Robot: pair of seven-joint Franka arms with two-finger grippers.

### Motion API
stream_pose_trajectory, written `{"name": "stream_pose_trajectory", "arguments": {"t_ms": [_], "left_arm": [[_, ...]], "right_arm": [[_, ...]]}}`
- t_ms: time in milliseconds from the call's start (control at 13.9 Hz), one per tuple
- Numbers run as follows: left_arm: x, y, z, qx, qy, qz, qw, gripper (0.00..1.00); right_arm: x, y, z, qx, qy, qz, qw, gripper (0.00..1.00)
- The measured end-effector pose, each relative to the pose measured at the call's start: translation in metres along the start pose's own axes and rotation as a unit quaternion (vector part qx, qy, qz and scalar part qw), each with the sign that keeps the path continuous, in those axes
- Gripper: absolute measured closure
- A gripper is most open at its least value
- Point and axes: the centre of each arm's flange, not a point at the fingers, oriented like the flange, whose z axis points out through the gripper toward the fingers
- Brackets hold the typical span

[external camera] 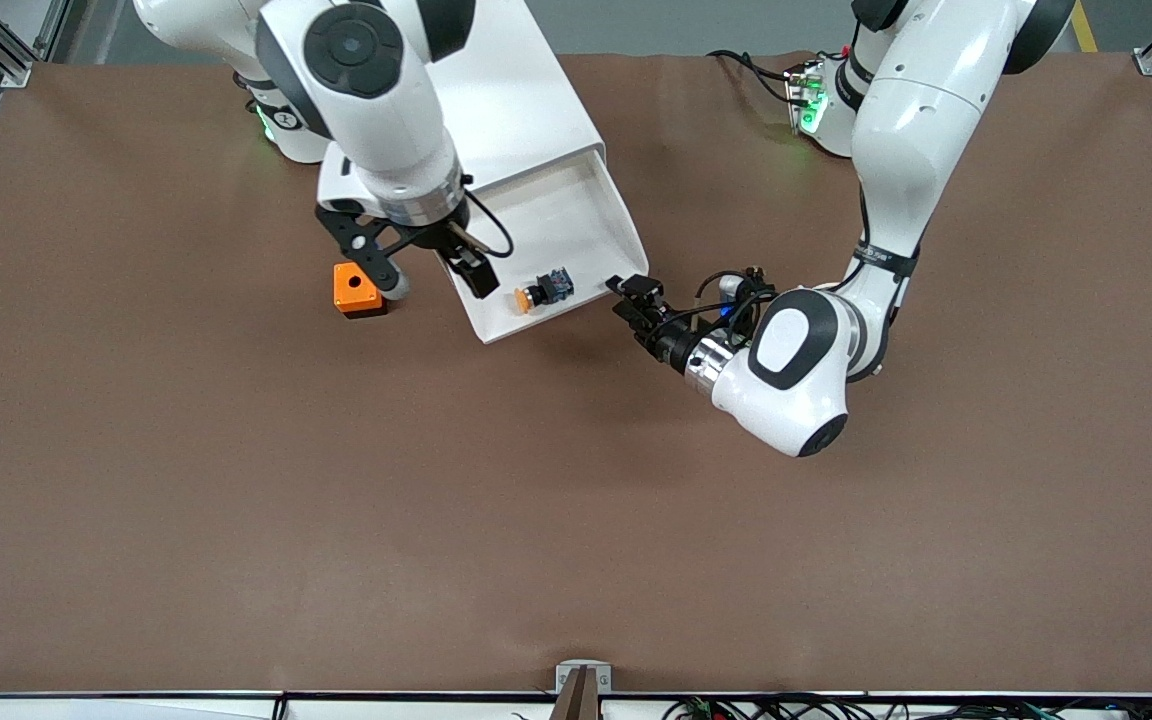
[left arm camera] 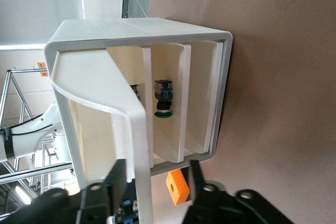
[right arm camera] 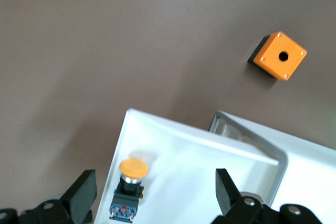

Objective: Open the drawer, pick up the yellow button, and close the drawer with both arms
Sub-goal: 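Pull the drawer open with the left gripper while the right gripper reaches in, then grasp the yellow button with the right gripper while the left gripper withdraws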

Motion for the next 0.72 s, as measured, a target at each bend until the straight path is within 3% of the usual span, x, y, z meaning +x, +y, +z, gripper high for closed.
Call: {"name": "stream_pose_trajectory", "arguments": {"t_ms": [287,502,717], "left_arm": [[0.005,0.009,-0.025,-0.017,-0.018,0.040,0.999,0.00],[0.020,0.025,-0.071,-0.061,-0.032,0.135,0.988,0.00],[0.041,0.044,-0.093,-0.109,0.026,0.247,0.962,0.00]], "right_arm": [[-0.034,-0.025,0.034,0.018,-0.001,0.000,1.000,0.00],[-0.038,-0.035,0.062,0.007,0.000,0.001,1.000,0.00],[-0.037,-0.041,0.082,-0.003,0.000,0.002,1.000,0.00]]}}
